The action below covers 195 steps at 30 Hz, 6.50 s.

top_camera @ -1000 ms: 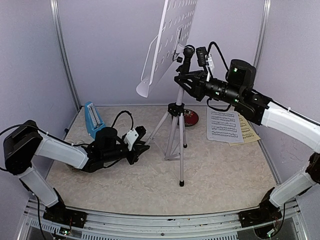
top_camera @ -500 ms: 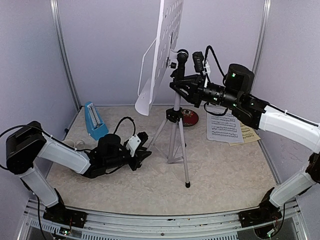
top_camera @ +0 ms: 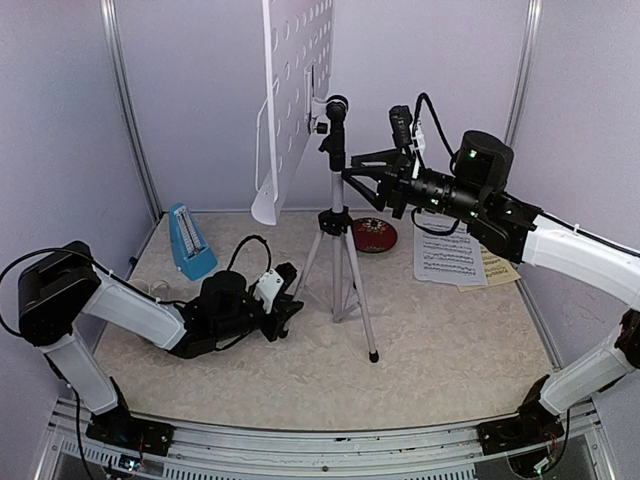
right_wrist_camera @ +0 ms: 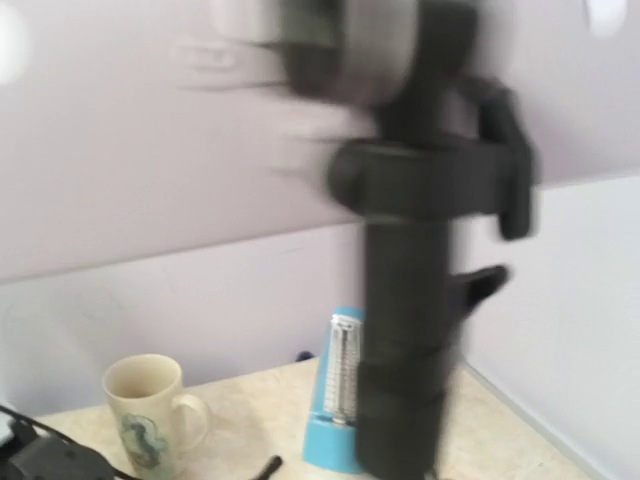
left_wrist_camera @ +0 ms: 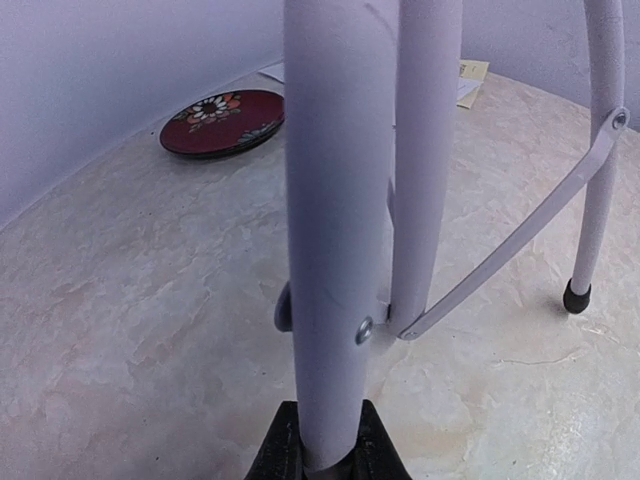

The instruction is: Set up the instrument practice props

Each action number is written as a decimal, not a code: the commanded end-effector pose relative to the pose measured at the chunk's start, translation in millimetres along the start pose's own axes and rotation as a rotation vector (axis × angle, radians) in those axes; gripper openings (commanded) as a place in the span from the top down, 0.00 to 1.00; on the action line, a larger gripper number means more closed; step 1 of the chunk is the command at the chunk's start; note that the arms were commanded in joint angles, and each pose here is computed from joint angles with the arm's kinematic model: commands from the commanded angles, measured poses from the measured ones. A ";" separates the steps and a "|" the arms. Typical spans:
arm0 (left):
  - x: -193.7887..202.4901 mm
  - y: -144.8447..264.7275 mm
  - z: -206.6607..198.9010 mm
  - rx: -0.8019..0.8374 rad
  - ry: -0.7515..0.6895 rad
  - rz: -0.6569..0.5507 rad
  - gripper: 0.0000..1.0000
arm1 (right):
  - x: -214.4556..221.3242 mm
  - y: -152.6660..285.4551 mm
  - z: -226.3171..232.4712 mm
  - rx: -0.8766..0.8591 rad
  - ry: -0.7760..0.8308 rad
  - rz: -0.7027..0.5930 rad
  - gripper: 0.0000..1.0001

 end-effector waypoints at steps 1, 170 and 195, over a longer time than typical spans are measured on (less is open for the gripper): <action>84.9 6.7 4.5 -0.061 0.085 0.325 1.00 | -14.6 8.2 14.3 -0.032 0.021 -0.051 0.47; -75.9 -74.3 204.6 -0.379 -0.388 -0.083 1.00 | 182.0 34.8 -177.7 0.153 0.313 0.573 1.00; -69.9 -87.9 183.5 -0.350 -0.414 0.007 1.00 | 172.2 10.7 -196.8 0.190 0.326 0.462 0.52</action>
Point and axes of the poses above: each gripper's point midway between its finger pads, its own y axis back along the fingers, its own z axis along the line the jaws close on, x = y × z, the point moved 3 cm from there along y, back along the fingers, and after that the axes turned 5 degrees about -y, right-handed, at the moved point
